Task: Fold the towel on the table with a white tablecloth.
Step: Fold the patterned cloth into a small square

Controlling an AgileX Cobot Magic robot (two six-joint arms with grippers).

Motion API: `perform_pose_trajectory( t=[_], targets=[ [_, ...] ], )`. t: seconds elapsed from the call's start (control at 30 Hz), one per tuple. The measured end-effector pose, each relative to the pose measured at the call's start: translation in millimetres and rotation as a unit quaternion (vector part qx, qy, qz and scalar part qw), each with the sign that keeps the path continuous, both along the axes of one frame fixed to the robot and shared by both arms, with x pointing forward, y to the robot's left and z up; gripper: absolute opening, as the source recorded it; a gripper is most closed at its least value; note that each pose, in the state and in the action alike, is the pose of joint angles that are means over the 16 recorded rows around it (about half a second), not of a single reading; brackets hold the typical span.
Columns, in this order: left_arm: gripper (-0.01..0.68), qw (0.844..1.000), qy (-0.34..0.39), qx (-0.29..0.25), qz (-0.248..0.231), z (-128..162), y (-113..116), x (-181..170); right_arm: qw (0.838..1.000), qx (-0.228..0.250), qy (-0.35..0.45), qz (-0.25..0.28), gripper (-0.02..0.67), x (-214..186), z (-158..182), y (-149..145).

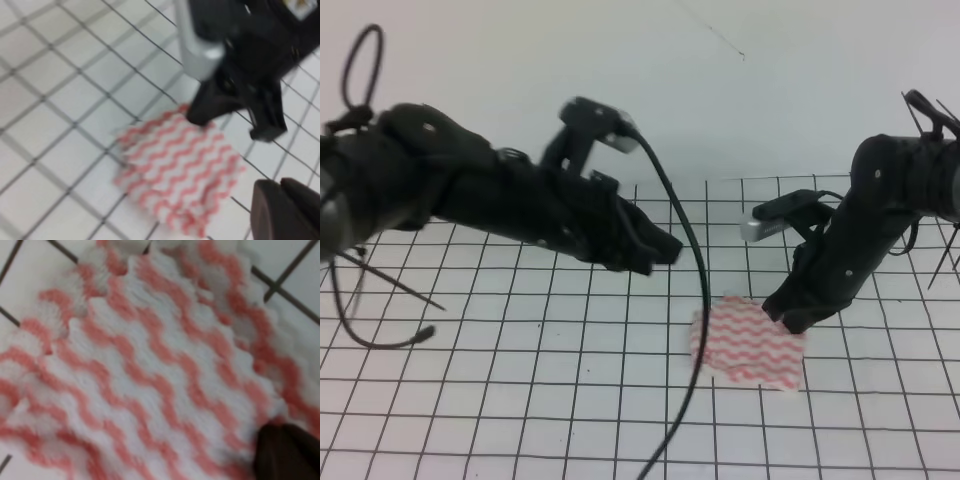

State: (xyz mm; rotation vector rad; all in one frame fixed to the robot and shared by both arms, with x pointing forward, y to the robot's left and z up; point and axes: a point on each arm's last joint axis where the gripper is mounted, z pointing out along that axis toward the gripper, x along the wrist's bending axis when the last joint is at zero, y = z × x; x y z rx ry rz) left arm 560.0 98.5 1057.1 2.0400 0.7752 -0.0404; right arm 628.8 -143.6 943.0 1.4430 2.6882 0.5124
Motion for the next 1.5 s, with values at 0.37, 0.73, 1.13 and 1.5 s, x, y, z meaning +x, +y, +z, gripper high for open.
perform_pose_trajectory(
  t=[0.37,0.73,1.13,1.5],
  targets=[
    [-0.002,0.998,0.022,0.015,-0.059,-43,-47,12,0.998,0.027,-0.056,-0.022,0.001,-7,49,-3],
    [-0.002,0.992,0.072,0.033,-0.095,-94,-77,29,0.998,0.026,-0.050,-0.020,0.001,-15,64,-6],
    [-0.002,0.988,0.096,0.070,-0.094,-136,-83,39,0.999,0.024,-0.030,-0.007,0.001,-19,63,-5],
    [-0.002,0.984,0.103,0.089,-0.114,-130,-86,46,0.999,0.033,-0.021,0.014,0.001,-18,56,-2]
  ],
)
